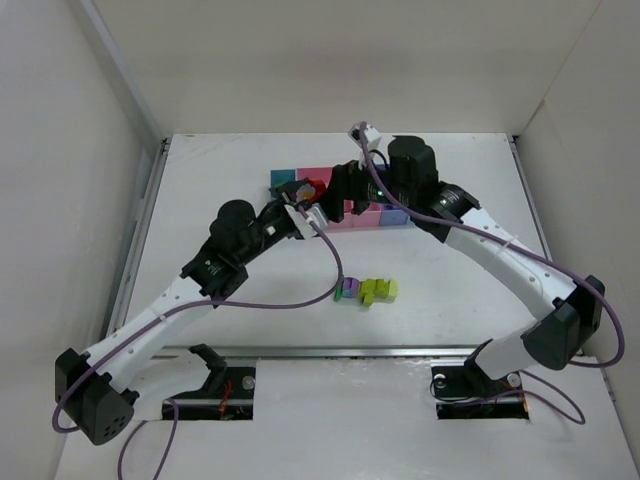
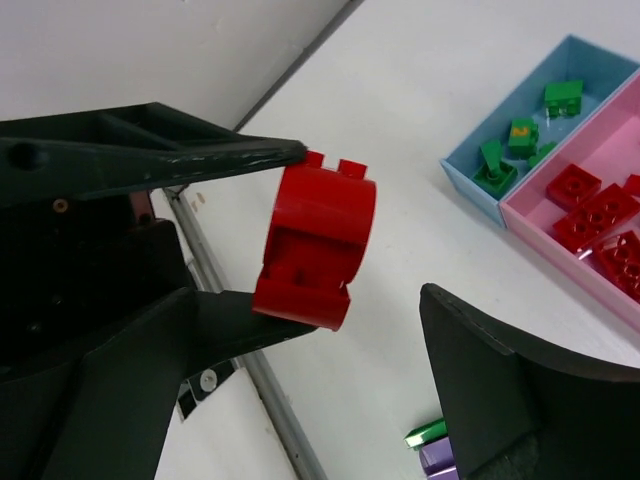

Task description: Sort the legos into containers by color

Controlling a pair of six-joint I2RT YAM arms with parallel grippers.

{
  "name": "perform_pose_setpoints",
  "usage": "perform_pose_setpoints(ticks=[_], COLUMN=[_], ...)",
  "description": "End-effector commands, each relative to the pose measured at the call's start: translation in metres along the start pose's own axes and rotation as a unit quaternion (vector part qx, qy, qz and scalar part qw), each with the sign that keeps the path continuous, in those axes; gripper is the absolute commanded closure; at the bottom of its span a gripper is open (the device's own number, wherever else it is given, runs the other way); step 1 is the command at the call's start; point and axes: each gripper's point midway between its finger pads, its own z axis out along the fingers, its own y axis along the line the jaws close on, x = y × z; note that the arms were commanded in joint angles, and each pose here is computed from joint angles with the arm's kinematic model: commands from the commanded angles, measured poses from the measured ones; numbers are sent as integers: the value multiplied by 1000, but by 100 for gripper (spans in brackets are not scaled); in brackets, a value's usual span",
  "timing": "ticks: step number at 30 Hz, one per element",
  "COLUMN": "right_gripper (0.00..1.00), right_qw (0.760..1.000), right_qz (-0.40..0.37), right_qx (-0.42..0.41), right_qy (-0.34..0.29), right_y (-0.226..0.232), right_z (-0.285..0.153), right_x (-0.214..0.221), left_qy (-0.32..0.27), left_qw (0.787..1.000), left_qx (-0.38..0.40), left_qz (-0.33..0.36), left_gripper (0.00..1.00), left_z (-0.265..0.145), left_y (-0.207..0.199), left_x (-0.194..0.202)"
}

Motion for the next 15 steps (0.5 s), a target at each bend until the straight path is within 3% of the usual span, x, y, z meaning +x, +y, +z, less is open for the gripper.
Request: perform_pose_setpoints(ticks=[1, 3, 7, 8, 10, 14, 15], right_gripper=[4, 7, 30, 43, 53, 82, 100], right_qw=[1000, 1000, 1000, 999, 999, 997, 997], right_qz=[3, 5, -3, -3, -4, -16, -21], right_qx=[12, 13, -18, -25, -45, -76, -76], right_qy=[-23, -18, -24, -21, -12, 26, 25], right_y=[6, 4, 12, 14, 21, 25, 25], right_z=[3, 7, 18, 20, 22, 30, 30], right_x=[-19, -16, -27, -27, -28, -16, -16], left_qy=[-42, -47, -48, -45, -49, -54, -54], left_qw=[998, 998, 998, 998, 998, 997, 997], left_qx=[-41, -45, -40, -37, -40, -42, -42], left_qz=[-5, -4, -9, -15, -18, -29, -30], left_gripper=[100, 100, 100, 100, 100, 100, 100], left_z=[-8, -11, -15, -15, -17, -17, -17], left_y=[18, 20, 15, 12, 13, 13, 11], left_x=[-24, -27, -25, -22, -25, -25, -23])
